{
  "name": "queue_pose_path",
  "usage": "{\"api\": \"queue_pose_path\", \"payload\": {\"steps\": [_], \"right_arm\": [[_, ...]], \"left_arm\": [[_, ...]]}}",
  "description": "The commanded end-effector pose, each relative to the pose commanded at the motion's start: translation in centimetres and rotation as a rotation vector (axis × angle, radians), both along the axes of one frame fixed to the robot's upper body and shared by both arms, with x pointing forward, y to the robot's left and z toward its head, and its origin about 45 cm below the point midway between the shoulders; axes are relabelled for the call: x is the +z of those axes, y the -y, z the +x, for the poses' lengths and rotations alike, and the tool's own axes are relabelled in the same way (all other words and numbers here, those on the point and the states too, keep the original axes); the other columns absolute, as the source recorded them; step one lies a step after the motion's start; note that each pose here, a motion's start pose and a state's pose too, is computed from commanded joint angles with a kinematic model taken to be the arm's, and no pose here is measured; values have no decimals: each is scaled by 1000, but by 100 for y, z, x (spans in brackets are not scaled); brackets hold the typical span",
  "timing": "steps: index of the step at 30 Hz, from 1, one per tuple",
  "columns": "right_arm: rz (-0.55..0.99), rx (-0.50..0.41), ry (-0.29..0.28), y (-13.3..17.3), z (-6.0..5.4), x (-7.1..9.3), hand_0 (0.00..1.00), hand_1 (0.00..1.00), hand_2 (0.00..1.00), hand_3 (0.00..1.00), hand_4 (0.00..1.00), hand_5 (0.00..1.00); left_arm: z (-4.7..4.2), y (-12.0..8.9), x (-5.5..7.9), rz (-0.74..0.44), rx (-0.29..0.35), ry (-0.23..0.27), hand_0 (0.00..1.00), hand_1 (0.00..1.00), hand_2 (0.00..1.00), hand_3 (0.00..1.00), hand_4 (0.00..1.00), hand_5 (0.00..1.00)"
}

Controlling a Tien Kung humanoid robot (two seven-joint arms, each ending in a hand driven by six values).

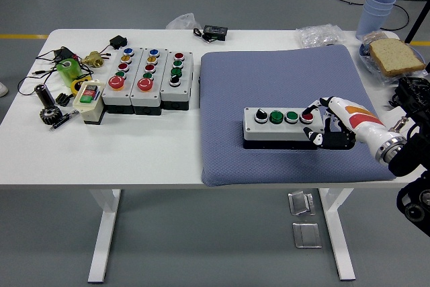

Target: Pick up the button,place it on the desk,press the button,press the button

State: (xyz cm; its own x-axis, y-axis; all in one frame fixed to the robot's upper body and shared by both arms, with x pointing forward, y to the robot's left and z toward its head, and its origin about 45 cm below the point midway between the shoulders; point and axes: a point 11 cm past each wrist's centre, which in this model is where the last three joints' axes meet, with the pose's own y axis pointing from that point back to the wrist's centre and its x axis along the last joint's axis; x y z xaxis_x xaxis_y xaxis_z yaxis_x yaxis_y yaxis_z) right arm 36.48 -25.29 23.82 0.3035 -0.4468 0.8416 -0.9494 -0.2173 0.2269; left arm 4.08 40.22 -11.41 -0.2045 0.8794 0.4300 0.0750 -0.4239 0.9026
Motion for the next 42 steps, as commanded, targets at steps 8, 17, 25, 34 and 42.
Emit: {"api": "queue_pose_path", "payload": {"steps": [8,17,25,34,42], "right_arm": [[-18,-34,3,31,62,-87,59,2,178,734,323,2],[-29,-50,-3,69,100,-106,39,2,172,735,261,2],[-35,-42,-20,38,95,-145,44,2,174,732,270,2],[-49,-52,-32,51,117,-194,46,2,175,730,272,2],[-67,-56,-66,65,107,-288,47,2,175,728,274,2]], "left_arm": [[-22,-3,-1,1,-7,-8,538,420,423,421,255,467],[-40,-3,-3,0,-12,-13,537,421,423,421,255,469],[-1,3,-1,-2,-8,-5,537,421,423,422,256,469],[11,5,0,-2,-5,-1,537,421,423,422,256,470],[15,5,0,-3,-4,1,537,421,424,421,256,469]]}}
